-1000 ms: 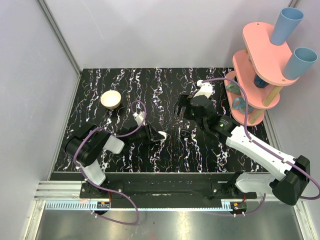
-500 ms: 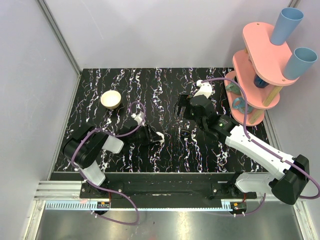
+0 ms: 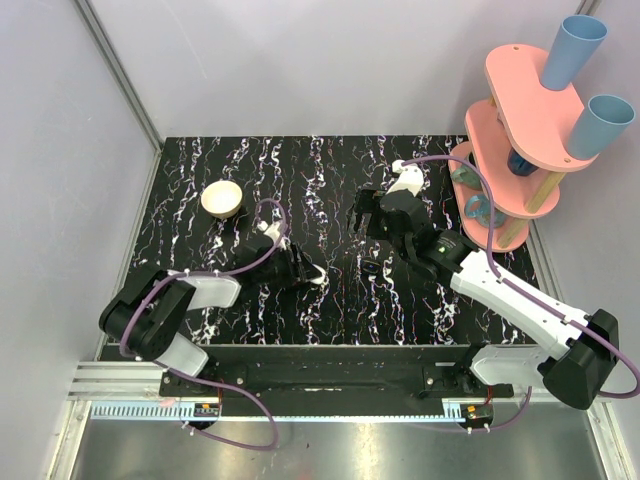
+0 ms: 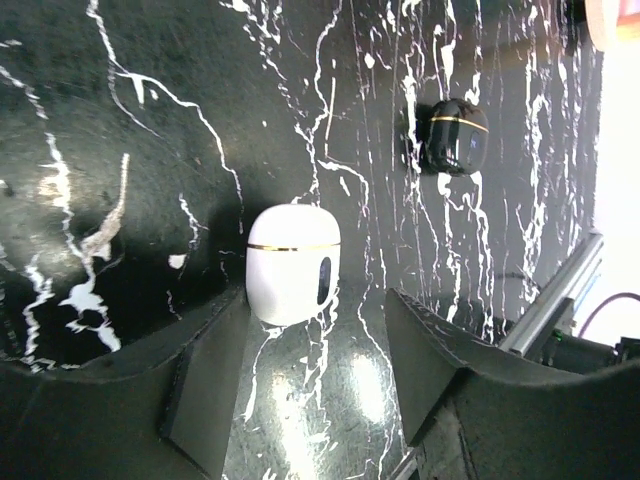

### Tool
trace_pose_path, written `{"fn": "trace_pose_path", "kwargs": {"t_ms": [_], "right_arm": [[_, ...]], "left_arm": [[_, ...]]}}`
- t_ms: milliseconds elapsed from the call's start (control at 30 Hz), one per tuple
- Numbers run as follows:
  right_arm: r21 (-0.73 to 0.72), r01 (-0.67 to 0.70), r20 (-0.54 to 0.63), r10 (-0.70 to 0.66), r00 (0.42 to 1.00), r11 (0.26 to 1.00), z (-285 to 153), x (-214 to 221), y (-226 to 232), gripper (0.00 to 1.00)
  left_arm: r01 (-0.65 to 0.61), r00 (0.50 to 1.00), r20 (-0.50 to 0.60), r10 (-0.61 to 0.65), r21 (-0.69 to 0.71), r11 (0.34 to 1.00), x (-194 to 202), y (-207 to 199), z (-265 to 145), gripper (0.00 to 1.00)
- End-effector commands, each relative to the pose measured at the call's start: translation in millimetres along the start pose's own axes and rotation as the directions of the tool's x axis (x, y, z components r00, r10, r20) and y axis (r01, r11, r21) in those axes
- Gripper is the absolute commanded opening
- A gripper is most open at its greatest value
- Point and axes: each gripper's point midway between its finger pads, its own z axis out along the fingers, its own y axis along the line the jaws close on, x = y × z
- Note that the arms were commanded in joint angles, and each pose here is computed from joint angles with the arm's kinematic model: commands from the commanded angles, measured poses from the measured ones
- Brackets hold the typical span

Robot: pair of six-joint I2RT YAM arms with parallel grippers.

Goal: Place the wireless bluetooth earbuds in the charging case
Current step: Place the charging case with the earbuds at the center of the board, then reset both arms

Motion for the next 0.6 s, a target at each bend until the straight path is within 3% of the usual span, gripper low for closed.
{"fn": "trace_pose_path", "kwargs": {"t_ms": [0, 233, 400, 500, 567], "right_arm": [[-0.004, 0.001, 0.039, -0.001, 0.999, 1.000, -6.0, -12.5, -2.6, 1.00], [0.020, 0.000, 0.057, -0.001, 0.998, 1.000, -10.0, -14.7, -11.9, 1.00], [0.037, 0.009, 0.065, -0.011, 0.998, 0.999, -10.8, -15.0, -18.3, 1.00], [0.057, 0.021, 0.063, -0.024, 0.998, 0.998, -8.7, -13.1, -25.4, 1.00], [0.139, -0.003, 0.078, -0.008, 0.997, 0.990, -9.1, -16.1, -43.2, 1.00]], "left_arm": [[-0.082, 0.993, 0.075, 0.087, -0.073, 0.994, -26.3, -2.0, -10.9, 0.61], [-0.136, 0.966, 0.183, 0.183, -0.242, 0.961, -55.7, 4.6, -48.6, 0.62], [-0.214, 0.887, 0.337, 0.315, -0.303, 0.929, -98.8, -21.8, -96.4, 0.68], [-0.222, 0.833, 0.417, 0.362, -0.348, 0.911, -115.7, -31.2, -127.9, 0.98], [-0.229, 0.797, 0.471, 0.379, -0.344, 0.910, -124.2, -42.2, -147.7, 0.99]]}}
